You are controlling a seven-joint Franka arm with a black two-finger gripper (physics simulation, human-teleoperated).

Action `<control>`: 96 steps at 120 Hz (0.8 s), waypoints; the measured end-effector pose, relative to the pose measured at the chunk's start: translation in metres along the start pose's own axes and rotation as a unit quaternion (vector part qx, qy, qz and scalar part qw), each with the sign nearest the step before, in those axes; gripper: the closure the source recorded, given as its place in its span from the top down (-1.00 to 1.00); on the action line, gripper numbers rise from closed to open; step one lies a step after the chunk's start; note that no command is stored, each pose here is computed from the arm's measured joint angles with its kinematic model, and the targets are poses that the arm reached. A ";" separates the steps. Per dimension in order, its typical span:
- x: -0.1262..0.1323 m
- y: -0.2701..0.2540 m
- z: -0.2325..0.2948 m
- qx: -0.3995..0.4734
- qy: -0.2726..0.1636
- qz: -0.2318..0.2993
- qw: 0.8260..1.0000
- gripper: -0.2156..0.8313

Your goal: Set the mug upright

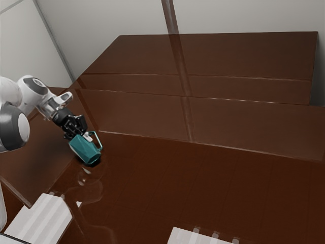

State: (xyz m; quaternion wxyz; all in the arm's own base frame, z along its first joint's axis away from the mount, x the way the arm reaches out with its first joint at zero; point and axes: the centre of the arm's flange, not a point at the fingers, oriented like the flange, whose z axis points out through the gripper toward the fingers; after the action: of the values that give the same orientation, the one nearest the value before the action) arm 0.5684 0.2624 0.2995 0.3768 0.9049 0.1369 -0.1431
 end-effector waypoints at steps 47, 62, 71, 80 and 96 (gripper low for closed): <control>-0.039 0.112 -0.009 0.140 0.033 0.079 0.986 -0.91; -0.065 0.157 0.013 0.239 0.051 0.123 0.962 -0.91; -0.078 0.179 0.026 0.292 0.066 0.147 0.943 -0.91; -0.090 0.203 0.042 0.336 0.080 0.167 0.924 -0.91; -0.109 0.233 0.078 0.376 0.103 0.178 0.904 -0.91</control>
State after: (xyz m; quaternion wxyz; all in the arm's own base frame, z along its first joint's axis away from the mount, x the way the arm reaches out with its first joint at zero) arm 0.5384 0.0329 0.4358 0.0116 0.9983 -0.0526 -0.0208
